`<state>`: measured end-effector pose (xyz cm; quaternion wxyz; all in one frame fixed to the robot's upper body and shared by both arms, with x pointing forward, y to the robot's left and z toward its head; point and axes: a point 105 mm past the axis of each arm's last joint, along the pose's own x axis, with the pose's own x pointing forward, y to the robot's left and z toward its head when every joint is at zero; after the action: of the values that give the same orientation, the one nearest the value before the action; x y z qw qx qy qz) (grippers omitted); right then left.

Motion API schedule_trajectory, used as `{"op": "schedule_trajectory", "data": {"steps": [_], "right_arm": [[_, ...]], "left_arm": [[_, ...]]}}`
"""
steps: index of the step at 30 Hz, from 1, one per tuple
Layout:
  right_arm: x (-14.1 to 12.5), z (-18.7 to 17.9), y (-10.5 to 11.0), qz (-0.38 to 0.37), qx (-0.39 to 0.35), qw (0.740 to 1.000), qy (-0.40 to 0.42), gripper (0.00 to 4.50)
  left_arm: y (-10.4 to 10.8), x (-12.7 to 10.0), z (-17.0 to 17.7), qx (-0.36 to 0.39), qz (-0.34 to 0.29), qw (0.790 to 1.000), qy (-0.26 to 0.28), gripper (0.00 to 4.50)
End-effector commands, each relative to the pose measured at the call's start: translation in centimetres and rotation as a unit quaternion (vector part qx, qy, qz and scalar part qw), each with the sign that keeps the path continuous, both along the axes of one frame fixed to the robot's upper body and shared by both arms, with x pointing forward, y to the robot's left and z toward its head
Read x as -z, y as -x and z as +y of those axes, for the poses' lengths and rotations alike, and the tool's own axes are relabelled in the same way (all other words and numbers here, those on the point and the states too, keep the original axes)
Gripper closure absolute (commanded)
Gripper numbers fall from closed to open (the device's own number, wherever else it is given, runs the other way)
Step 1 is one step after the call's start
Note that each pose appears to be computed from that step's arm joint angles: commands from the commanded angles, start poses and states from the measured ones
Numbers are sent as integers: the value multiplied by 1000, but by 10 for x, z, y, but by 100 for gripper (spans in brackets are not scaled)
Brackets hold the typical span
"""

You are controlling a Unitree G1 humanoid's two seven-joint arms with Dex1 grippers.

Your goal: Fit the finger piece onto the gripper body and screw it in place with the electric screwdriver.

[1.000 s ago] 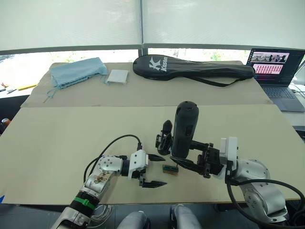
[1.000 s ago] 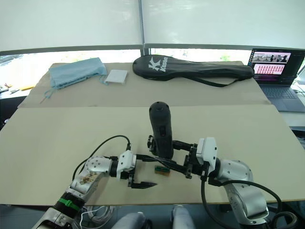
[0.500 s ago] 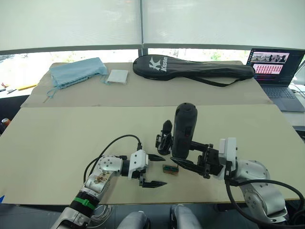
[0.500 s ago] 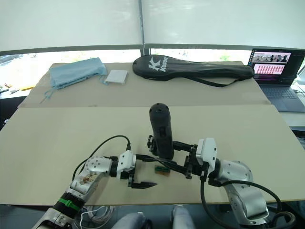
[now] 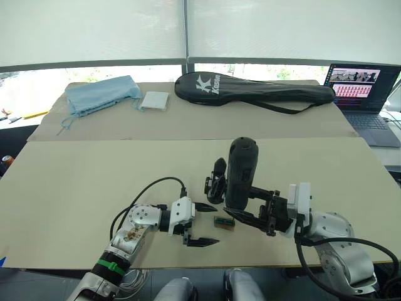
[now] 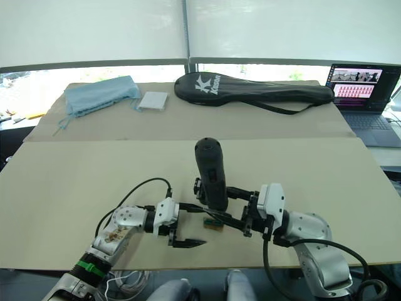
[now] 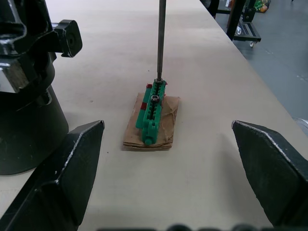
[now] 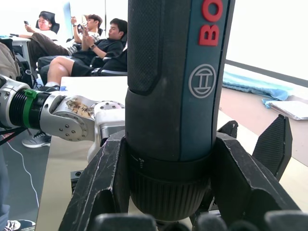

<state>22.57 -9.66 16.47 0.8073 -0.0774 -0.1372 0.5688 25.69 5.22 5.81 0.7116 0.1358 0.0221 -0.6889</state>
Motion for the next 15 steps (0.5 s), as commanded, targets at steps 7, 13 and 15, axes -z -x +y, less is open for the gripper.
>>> {"op": "schedule_trajectory", "data": {"steps": [7,13,15], "right_arm": [[-14,3,5,-32,-12,999,-18,257],[-22,1,7,-41,-12,999,-22,257],[-23,0,7,-44,-12,999,-22,257]], "left_arm": [[4,6,4,-4,19,1000,-6,0],[1,2,16,-22,25,999,0,0],[0,0,22,-31,28,999,5,0]]}}
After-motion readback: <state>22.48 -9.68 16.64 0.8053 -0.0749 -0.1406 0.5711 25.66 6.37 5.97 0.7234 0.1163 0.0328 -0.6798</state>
